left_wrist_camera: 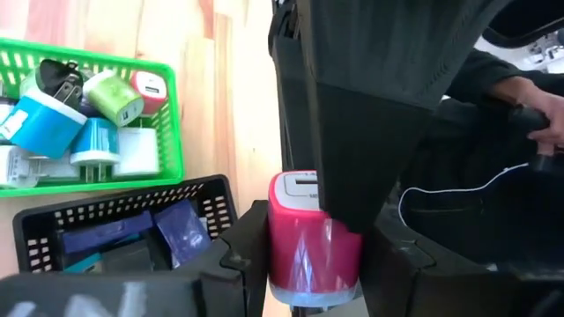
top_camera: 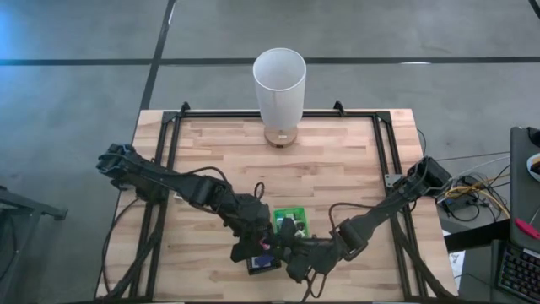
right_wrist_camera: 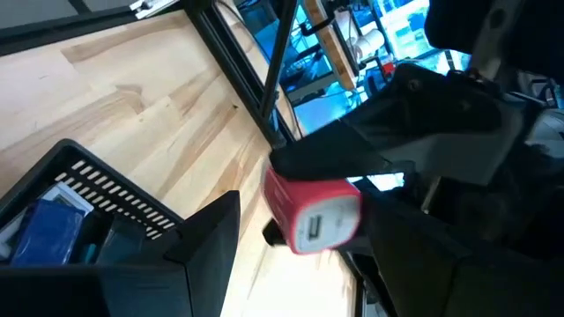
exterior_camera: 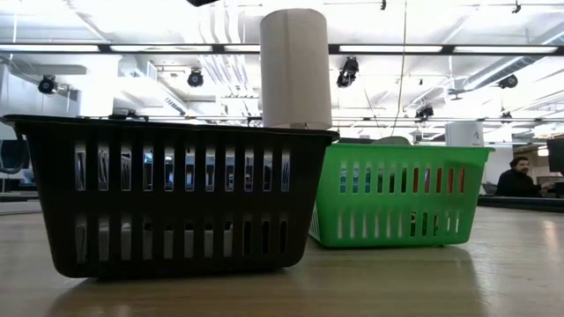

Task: Pick & Place Office items
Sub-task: Put the pink charger adapter into the green bin

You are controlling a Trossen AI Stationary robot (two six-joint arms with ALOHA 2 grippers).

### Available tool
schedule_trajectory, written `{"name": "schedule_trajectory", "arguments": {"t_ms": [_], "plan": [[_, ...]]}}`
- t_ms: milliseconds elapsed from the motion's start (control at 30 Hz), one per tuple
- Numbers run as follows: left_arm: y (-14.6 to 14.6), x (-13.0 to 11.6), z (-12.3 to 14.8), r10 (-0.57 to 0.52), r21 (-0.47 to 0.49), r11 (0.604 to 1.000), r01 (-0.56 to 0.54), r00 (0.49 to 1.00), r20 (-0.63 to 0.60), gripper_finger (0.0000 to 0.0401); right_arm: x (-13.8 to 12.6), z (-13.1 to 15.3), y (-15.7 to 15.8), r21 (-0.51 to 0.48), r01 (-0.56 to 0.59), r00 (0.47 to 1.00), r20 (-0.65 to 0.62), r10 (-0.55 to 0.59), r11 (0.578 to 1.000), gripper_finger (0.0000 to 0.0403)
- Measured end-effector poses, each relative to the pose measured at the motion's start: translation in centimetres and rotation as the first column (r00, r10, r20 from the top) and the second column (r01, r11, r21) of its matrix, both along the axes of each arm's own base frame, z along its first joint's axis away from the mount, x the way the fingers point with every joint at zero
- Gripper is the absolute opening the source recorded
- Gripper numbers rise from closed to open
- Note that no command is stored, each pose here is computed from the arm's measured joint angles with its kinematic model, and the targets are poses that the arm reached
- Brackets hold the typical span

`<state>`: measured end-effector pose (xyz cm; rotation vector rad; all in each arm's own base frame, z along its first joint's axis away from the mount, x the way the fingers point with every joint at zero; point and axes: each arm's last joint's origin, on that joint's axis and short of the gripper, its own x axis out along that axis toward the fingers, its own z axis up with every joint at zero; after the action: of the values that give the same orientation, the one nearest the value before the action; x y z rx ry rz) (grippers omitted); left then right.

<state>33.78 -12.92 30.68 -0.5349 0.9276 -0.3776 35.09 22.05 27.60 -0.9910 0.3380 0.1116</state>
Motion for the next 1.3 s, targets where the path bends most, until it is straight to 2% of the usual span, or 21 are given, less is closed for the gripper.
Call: {"name": "schedule_trajectory", "arguments": {"t_ms": [567,1300], "plan": [[-0.12,0.27,0.62,-0.023,-0.038,0.999,0.024,0.999,0.041,0.0130,0.10,0.29,0.06,0.010,-0.011,1.000,0.025,0.011,1.000,0.0233],[-0.10,0.36,0.67,-0.035,-0.059,0.998,0.038,0.998,0.047,0.0130,0.66,0.25,-0.60,0.110,-0.099,0.995,-0.007,0.100,0.989,0.0233]]}}
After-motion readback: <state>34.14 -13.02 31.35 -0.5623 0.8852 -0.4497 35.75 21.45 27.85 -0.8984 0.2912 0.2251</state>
